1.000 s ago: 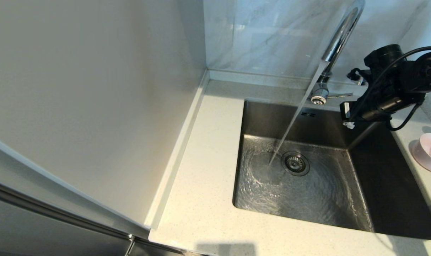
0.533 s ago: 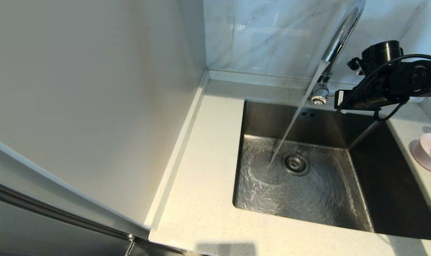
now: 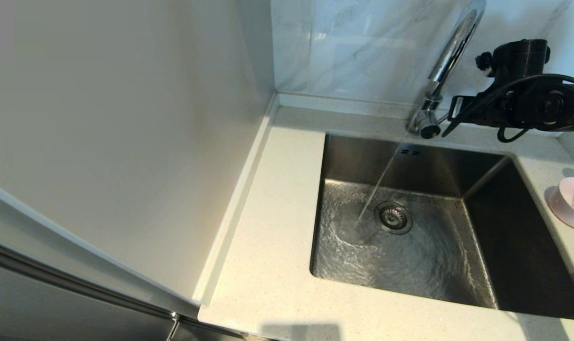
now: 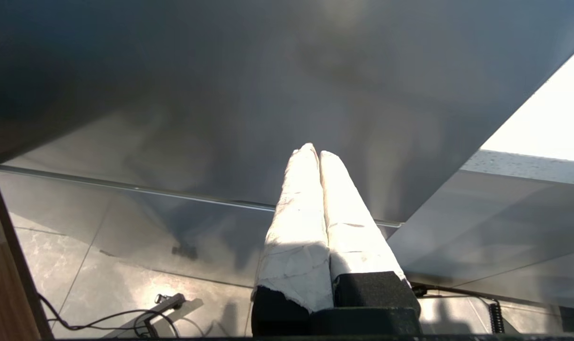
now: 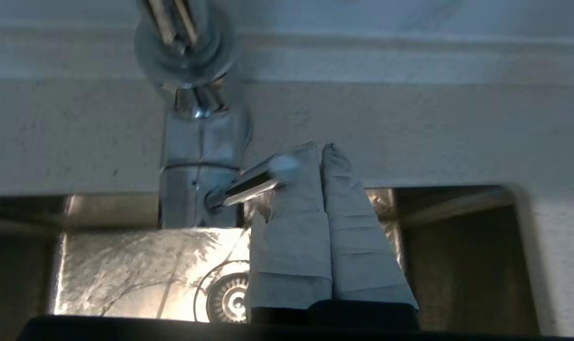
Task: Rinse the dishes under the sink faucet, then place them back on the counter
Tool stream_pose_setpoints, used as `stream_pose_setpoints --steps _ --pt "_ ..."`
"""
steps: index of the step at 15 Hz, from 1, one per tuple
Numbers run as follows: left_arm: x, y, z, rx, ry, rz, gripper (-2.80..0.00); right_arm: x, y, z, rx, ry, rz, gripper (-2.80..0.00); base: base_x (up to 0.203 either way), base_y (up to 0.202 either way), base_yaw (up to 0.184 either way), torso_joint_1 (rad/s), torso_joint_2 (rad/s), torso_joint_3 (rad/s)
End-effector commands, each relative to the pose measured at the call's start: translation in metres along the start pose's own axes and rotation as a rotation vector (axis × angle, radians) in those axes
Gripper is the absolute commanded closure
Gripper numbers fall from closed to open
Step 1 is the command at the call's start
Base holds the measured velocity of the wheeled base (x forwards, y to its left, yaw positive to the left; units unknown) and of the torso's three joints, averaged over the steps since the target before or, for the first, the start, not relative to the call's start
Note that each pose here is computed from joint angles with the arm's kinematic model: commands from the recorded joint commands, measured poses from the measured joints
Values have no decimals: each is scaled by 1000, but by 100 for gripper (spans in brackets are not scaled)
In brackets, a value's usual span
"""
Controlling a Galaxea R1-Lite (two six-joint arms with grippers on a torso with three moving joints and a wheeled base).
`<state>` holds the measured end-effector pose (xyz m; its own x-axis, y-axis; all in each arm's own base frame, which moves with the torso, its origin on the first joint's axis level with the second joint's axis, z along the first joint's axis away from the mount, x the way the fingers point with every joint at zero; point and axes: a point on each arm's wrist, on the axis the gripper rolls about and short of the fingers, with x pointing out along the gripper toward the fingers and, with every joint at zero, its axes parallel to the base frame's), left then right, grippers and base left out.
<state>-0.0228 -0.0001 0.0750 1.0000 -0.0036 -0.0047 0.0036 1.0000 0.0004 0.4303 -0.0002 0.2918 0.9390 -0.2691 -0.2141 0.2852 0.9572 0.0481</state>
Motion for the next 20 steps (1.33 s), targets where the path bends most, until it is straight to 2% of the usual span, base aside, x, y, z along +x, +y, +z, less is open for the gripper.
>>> stream_pose_setpoints --steps 1,4,7,9,11,12,14,17,20 --pt "0 0 0 0 0 1 0 -7 -2 4 1 -7 -18 0 0 0 0 0 0 0" --pt "0 0 0 0 0 0 0 -12 -12 -11 -51 60 -41 0 0 0 0 0 0 0" --pt "0 0 0 0 0 0 0 -23 -37 -44 -144 200 -98 0 0 0 0 0 0 0" --pt "0 0 0 0 0 -1 0 -37 -66 -66 -194 302 -202 0 0 0 0 0 0 0" --pt "0 0 0 0 0 0 0 -58 -111 -83 -233 407 -329 0 0 0 0 0 0 0" --pt "0 0 0 0 0 1 0 -77 -130 -80 -228 410 -381 0 0 0 0 0 0 0" --pt "0 0 0 0 0 1 0 -117 -151 -72 -197 381 -441 0 0 0 0 0 0 0" --pt "0 0 0 0 0 1 0 -188 -151 -71 -154 296 -369 0 0 0 0 0 0 0" --pt "0 0 0 0 0 1 0 -254 -137 -113 -162 285 -252 0 0 0 0 0 0 0"
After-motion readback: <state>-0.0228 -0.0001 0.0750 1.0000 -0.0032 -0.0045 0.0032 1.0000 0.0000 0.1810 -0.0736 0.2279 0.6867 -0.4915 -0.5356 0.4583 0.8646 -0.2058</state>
